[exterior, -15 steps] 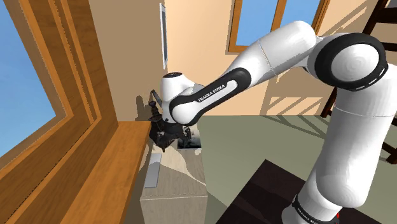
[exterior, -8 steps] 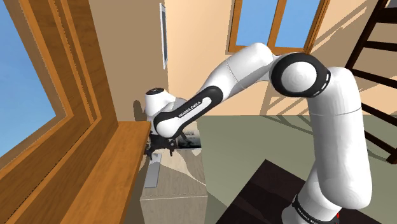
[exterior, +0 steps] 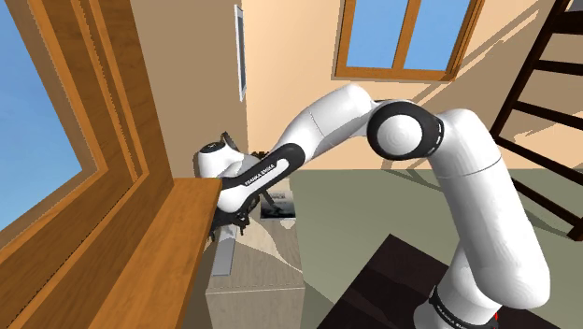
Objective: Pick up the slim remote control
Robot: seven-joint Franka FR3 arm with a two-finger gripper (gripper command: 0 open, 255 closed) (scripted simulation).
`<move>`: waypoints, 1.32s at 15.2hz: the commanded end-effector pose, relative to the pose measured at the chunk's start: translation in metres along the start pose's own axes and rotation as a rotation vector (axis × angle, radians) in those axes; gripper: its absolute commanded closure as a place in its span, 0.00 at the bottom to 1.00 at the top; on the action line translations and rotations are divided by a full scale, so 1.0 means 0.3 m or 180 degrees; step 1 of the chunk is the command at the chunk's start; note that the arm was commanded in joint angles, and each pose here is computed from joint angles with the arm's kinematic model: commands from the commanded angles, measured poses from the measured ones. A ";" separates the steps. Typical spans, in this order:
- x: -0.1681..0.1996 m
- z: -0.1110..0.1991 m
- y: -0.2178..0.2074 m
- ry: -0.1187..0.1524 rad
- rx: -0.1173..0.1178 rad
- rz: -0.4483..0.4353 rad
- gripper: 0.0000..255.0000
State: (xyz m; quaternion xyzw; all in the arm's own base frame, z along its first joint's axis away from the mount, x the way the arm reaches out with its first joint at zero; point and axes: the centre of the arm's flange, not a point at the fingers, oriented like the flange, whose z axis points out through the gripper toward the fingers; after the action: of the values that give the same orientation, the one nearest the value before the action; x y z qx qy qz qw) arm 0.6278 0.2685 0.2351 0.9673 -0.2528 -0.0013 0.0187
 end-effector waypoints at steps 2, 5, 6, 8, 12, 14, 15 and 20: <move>-0.001 0.105 -0.027 0.0001 0.0059 0.0095 0.00; -0.002 0.150 -0.029 0.0001 0.0059 0.0095 0.00; -0.002 0.150 -0.029 0.0001 0.0059 0.0095 0.00; 0.011 0.170 -0.033 0.0003 0.0060 0.0096 1.00; 0.035 0.172 -0.031 0.0008 0.0060 0.0096 1.00; 0.065 0.165 -0.027 0.0014 0.0059 0.0096 1.00; 0.048 0.164 0.001 0.0011 0.0060 0.0097 1.00; -0.001 0.080 -0.027 0.0001 0.0059 0.0095 1.00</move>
State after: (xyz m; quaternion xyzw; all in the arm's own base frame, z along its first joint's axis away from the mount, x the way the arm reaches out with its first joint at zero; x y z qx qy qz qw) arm 0.6294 0.2663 0.2105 0.9622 -0.2707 -0.0097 0.0285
